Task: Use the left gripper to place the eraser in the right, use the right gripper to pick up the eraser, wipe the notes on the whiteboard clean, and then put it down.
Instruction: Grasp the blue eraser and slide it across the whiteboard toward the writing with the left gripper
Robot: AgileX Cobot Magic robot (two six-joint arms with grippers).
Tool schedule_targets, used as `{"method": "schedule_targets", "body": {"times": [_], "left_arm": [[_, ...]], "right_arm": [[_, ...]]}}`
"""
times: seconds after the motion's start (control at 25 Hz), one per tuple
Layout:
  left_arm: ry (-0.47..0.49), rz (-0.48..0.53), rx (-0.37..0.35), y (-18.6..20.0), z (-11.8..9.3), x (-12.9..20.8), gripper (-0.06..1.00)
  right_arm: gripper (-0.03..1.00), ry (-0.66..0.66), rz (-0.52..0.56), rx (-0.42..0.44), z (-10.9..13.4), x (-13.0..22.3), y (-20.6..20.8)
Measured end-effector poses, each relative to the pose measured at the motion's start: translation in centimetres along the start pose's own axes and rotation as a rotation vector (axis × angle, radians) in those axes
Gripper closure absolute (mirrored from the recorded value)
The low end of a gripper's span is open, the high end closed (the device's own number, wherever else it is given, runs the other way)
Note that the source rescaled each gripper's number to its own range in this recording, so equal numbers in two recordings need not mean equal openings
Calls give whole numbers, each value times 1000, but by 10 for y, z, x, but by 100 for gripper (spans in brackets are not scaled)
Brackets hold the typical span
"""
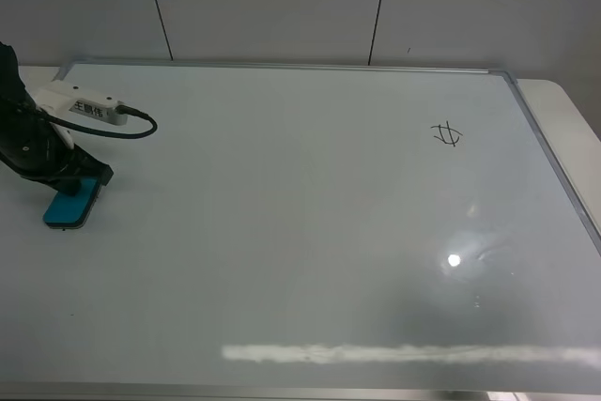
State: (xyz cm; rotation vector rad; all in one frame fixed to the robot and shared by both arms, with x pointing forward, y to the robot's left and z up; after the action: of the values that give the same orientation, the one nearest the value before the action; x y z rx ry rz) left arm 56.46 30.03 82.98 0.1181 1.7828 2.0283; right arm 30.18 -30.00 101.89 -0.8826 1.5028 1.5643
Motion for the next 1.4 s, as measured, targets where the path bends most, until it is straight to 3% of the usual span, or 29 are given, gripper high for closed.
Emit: {"method": "schedule_targets", "body": {"times": [0.72,1.0,1.4], "left_arm": [[18,-3,26,-3,-8,-4,94],[5,-45,46,-1,-36,-18,94],[-12,-73,100,7,-97,-31,94]], "right_arm": [[10,0,0,0,0,0,0],[10,0,0,0,0,0,0],[10,0,0,0,0,0,0]]}}
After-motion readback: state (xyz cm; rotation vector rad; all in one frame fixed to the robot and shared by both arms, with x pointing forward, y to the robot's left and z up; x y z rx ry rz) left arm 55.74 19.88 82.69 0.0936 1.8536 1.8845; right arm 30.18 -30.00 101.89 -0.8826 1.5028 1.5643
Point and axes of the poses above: a point on each arm's last joint axis where the gripper is mounted, y pointing back along that axis away from the gripper, z along the wrist's bending axis when the last joint is at zero, x = y × z, the point moved 8 cm from there along -y, pointing out along that axis toward the gripper, and after that the axes turned 10 degrees about -y, right-handed, at the moved point
